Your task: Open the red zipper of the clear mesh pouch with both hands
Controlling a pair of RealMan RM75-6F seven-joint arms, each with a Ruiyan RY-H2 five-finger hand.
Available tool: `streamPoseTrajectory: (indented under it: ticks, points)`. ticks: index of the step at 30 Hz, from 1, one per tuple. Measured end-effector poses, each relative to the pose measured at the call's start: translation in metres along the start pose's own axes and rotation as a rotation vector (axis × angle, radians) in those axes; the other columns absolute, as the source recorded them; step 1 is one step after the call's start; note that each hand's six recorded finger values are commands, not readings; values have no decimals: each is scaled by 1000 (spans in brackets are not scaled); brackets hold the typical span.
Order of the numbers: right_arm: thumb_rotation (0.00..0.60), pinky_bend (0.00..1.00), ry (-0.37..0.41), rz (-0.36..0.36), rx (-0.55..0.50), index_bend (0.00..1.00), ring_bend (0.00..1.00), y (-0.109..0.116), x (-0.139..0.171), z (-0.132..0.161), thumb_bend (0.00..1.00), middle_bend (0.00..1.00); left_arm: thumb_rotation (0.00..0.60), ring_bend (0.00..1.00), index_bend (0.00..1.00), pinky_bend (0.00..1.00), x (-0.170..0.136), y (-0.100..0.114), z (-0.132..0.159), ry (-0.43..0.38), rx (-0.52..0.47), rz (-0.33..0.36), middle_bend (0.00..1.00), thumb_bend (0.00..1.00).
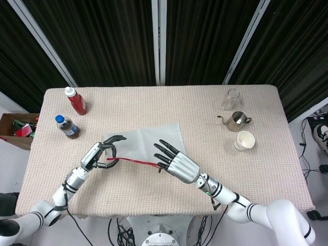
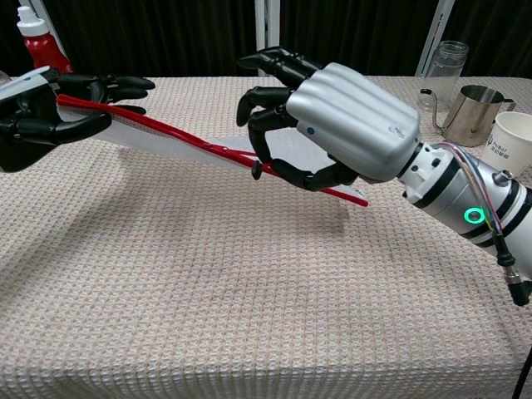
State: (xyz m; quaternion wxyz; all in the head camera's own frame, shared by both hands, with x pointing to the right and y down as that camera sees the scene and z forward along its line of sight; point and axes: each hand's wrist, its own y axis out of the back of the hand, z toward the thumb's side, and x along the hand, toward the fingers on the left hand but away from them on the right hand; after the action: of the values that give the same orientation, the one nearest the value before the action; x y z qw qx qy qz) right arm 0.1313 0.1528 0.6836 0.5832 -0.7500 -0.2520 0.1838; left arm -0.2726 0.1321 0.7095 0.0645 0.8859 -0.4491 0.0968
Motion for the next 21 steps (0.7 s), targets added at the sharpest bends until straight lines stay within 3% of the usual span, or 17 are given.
streamPoseTrajectory:
  ticks: [15,21]
  points:
    - [600,0,-187,124,53,925,0,-1,83,-45,477,287,600,104,661,134,-13,26,-10,50,20,89,199,426]
    - [600,0,-243,136,59,923,0,3,101,-57,477,283,600,104,662,134,-14,27,-12,59,18,95,199,426]
